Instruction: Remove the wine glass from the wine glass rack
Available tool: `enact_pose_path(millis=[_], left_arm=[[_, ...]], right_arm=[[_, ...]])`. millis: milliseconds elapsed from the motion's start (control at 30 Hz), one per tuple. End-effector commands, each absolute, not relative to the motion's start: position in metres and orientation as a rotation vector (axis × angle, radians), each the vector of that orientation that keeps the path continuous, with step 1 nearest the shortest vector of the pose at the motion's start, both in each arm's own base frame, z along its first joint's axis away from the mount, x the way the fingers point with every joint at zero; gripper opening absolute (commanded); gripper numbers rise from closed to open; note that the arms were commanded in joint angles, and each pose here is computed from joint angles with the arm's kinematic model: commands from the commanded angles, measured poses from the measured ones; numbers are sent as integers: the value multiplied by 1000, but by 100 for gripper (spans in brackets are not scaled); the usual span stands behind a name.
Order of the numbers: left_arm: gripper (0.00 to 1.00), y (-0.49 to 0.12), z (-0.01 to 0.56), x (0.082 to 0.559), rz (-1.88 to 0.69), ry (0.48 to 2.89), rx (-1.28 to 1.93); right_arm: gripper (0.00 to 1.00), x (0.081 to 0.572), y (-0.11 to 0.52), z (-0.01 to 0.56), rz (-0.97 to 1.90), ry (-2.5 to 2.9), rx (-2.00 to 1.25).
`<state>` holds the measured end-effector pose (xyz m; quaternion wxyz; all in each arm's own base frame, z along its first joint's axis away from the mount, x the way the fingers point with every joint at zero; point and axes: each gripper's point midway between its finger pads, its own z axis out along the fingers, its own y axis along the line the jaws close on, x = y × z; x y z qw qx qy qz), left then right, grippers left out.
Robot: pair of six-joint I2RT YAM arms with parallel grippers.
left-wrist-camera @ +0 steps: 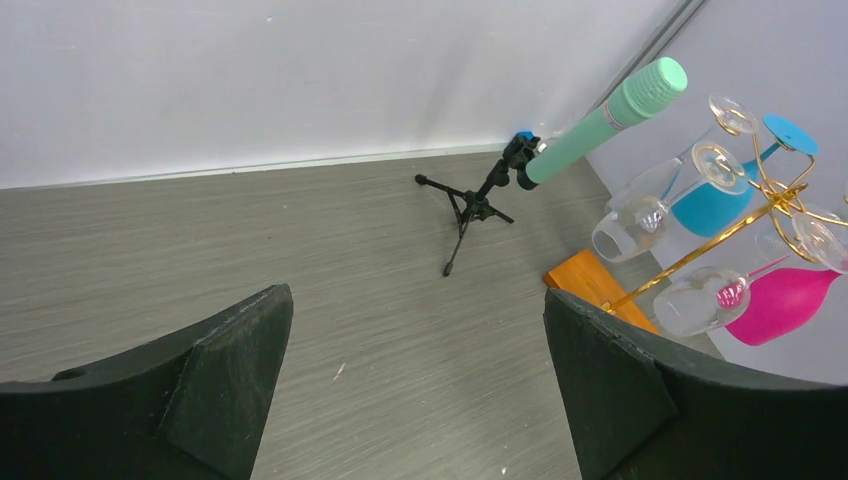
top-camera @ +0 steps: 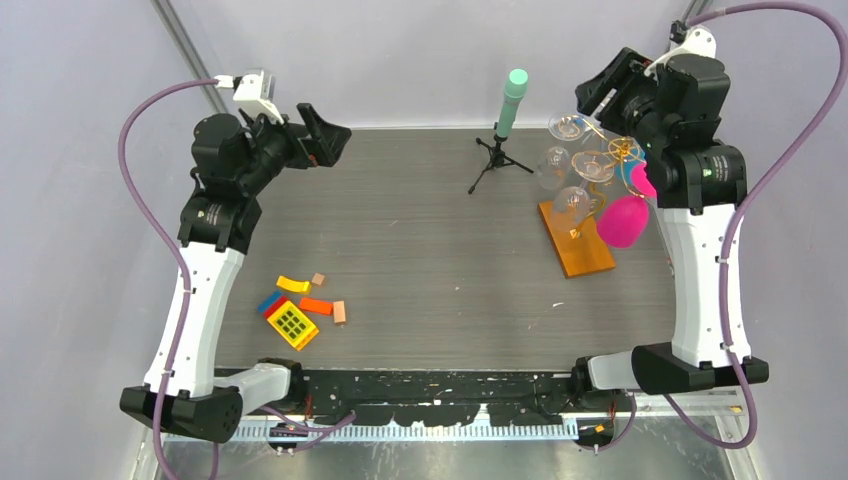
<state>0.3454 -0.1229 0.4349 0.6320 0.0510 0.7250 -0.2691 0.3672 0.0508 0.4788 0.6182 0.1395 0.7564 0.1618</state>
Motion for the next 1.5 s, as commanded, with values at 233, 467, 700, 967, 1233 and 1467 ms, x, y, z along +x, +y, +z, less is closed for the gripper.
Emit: enact_pose_path(millis=[233,467,700,967,1233,1467], left_arm=[[100,-147,428,337,-682,1629,208],[100,-169,414,340,-740,1662,252],[100,-187,405,343,-777,1683,283],[100,-191,401,343,-773,1697,277],[100,-195,392,342,-772,1722,282],[100,-191,378,340,-741,1745,272]], right_arm=[[79,308,3,461,131,1824,530],[79,271,-10,434,30,1973,620],[87,227,-53,422,-278,2028,697],[99,213,-91,436,-503,1924,791],[98,234,-68,431,-176,1814,984],[96,226,-80,431,-115,1639,1134]])
